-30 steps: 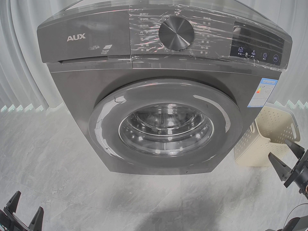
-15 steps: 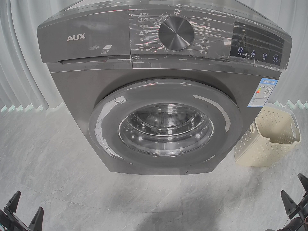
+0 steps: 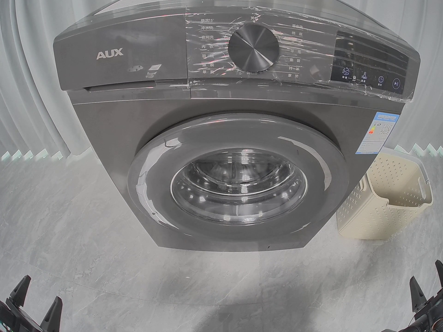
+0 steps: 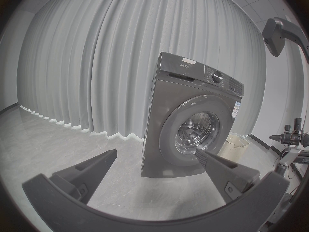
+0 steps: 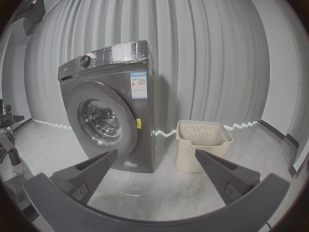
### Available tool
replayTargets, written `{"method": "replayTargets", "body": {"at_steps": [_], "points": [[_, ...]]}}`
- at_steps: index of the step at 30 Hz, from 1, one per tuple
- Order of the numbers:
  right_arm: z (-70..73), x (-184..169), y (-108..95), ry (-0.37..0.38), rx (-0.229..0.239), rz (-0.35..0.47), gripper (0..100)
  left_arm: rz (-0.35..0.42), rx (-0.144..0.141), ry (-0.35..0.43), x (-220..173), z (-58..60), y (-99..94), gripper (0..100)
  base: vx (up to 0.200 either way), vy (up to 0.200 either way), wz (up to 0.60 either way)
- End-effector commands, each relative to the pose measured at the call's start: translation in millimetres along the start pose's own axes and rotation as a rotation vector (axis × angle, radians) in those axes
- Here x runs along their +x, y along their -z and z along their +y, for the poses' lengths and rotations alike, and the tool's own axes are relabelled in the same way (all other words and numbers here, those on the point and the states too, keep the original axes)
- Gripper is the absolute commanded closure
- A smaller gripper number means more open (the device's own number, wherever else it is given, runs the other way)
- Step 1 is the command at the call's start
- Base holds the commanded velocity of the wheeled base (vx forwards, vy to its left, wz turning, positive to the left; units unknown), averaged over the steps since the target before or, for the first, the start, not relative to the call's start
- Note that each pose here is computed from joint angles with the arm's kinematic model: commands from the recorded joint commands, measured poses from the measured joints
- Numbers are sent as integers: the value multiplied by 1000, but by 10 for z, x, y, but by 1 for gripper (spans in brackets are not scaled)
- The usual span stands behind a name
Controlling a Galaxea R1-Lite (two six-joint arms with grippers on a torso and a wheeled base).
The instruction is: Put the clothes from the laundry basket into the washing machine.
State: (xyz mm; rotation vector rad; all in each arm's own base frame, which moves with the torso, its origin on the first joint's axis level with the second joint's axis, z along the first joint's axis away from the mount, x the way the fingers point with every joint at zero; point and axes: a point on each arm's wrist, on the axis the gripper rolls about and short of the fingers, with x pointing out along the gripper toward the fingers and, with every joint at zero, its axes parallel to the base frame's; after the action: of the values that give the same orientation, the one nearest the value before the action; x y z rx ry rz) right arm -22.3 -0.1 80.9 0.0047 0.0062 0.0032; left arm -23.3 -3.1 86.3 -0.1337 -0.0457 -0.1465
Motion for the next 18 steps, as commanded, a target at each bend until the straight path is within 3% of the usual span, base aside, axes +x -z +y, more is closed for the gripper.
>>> {"method": "replayTargets", "body": {"at_steps": [1,3,4,5,6,9,16,18], "points": [[0,-5,58,5,1,-3,0,-12,-11,-34,-3,12,35,0,0,0,0],[0,-5,56,3,-2,-5,0,-18,35,-142,-9,34,27,0,0,0,0],[0,-5,56,5,-3,-5,0,-10,96,-183,-12,44,31,0,0,0,0],[0,-5,54,5,-5,-6,0,-1,111,-190,-6,51,59,0,0,0,0],[0,-5,54,5,-5,-6,0,51,149,-157,-6,48,107,0,0,0,0],[-1,-5,54,5,-2,-6,0,68,149,-100,-11,35,105,0,0,0,0],[1,-5,54,-3,-5,-6,0,66,117,-111,-9,38,105,0,0,0,0],[1,-5,54,0,-3,-6,0,62,132,-112,-8,37,105,0,0,0,0]]}}
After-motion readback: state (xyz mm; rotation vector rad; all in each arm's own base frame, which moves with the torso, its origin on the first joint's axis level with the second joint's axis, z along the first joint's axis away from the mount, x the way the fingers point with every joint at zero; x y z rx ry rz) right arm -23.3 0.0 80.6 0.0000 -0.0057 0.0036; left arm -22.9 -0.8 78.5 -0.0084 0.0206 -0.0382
